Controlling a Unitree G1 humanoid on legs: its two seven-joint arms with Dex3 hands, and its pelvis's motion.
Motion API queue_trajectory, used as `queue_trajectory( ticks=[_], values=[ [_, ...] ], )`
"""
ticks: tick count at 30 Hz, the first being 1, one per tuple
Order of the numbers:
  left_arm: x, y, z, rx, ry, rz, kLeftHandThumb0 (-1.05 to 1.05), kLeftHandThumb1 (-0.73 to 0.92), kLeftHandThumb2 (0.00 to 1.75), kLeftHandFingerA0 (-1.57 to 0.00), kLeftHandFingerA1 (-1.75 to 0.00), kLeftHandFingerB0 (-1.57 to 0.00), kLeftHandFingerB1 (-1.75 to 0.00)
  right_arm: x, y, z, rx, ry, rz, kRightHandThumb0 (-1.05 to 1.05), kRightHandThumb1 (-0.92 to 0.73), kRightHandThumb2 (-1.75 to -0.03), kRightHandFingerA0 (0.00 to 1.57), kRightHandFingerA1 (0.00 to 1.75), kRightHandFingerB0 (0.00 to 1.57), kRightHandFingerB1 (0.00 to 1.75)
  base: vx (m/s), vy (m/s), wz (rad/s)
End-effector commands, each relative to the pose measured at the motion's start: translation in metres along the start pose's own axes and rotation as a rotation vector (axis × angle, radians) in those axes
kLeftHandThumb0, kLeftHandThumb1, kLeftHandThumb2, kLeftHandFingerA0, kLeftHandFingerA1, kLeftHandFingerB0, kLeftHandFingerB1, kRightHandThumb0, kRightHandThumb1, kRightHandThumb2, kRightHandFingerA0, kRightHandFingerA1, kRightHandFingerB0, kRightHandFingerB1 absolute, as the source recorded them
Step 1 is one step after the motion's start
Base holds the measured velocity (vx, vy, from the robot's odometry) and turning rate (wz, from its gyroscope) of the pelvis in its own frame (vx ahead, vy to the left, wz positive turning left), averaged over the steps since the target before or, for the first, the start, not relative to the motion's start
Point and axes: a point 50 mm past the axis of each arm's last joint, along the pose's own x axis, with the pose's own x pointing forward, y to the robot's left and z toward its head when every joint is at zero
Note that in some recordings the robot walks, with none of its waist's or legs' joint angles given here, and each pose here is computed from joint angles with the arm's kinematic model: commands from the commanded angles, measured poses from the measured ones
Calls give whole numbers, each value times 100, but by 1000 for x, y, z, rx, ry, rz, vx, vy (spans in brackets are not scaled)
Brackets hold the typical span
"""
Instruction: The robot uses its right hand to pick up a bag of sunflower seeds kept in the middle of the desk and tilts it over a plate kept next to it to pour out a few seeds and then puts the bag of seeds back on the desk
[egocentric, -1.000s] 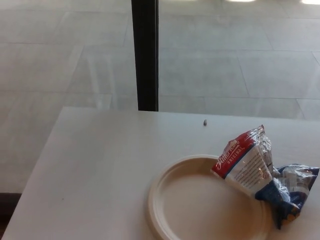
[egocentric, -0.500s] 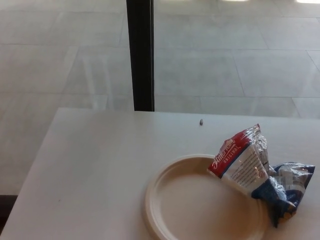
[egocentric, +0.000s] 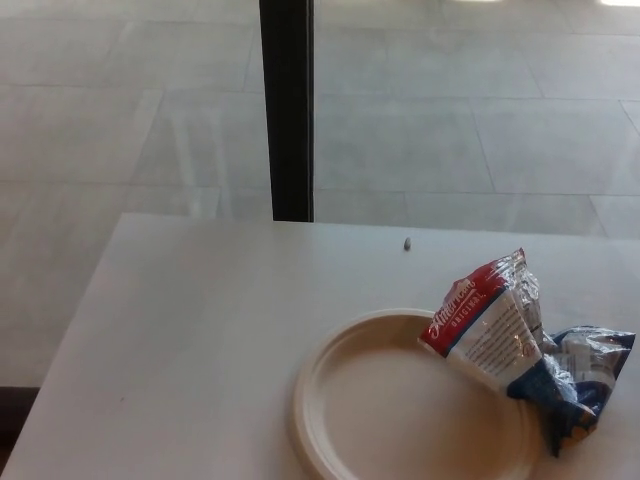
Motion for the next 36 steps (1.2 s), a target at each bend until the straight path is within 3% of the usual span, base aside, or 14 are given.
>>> queue_trajectory(
  ticks=[1, 15, 17, 18, 22, 23, 24, 25, 26, 28, 30, 31, 32, 36],
  values=[
    [-4, 8, 8, 69, -33, -5, -70, 75, 63, -47, -53, -40, -39, 7, 40, -7, -516, 103, 322, -95, -60, -100, 0, 6, 12, 23, 0, 0, 0],
    [-8, 15, 4, 69, -13, -6, -70, 74, 62, -40, -51, -37, -38, 23, 45, -4, -661, 77, 360, -89, -58, -96, 2, 44, 11, 27, 0, 0, 0],
    [-8, 14, 4, 60, -11, -3, -71, 73, 62, -39, -51, -37, -38, 25, 47, -3, -681, 76, 364, -85, -72, -62, 7, 45, 11, 26, 0, 0, 0],
    [-8, 14, 4, 77, -15, -7, -77, 62, 72, -37, -54, -33, -42, 25, 48, -3, -680, 79, 363, -80, -53, -96, 1, 50, 9, 33, 0, 0, 0],
    [-8, 14, 5, 85, -15, -3, -74, 73, 62, -41, -53, -38, -38, 29, 55, -3, -687, 75, 366, -90, -59, -98, 5, 51, 1, 34, 0, 0, 0],
    [-8, 15, 4, 87, -13, -1, -76, 73, 62, -41, -53, -39, -38, 29, 57, -3, -686, 66, 369, -83, -70, -59, 11, 45, 13, 27, 0, 0, 0],
    [-8, 15, 5, 88, -14, -1, -76, 73, 62, -41, -53, -39, -38, 29, 57, -3, -687, 66, 369, -83, -70, -59, 11, 45, 13, 27, 0, 0, 0],
    [-8, 15, 4, 93, -10, -5, -81, 61, 74, -38, -56, -35, -43, 30, 60, -4, -672, 65, 379, -84, -55, -95, 0, 48, 13, 40, 0, 0, 0],
    [-9, 15, 4, 102, -8, -5, -81, 63, 72, -37, -54, -34, -42, 29, 66, -5, -676, 56, 396, -79, -68, -62, 8, 41, 16, 28, 0, 0, 0],
    [-9, 16, 4, 110, -5, -9, -81, 63, 72, -36, -53, -33, -41, 28, 70, -5, -694, 50, 409, -82, -54, -93, 3, 45, 8, 42, 0, 0, 0],
    [-9, 15, 3, 128, -3, -11, -79, 73, 62, -40, -53, -37, -37, 28, 74, -6, -709, 58, 427, -85, -56, -92, 4, 43, 10, 42, 0, 0, 0],
    [-9, 15, 3, 140, -5, -5, -79, 73, 62, -43, -54, -39, -38, 28, 79, -10, -737, 67, 439, -39, -34, -97, 3, 53, 0, 49, 0, 0, 0],
    [-9, 16, 2, 137, -2, -4, -80, 72, 62, -43, -53, -39, -37, 29, 80, -12, -743, 77, 441, -79, -69, -61, 12, 43, 19, 29, 0, 0, 0],
    [-10, 16, 2, 154, -1, 2, -82, 72, 62, -46, -52, -40, -37, 30, 82, -19, -768, 111, 442, -81, -70, -61, 14, 43, 20, 29, 0, 0, 0]
  ],
)
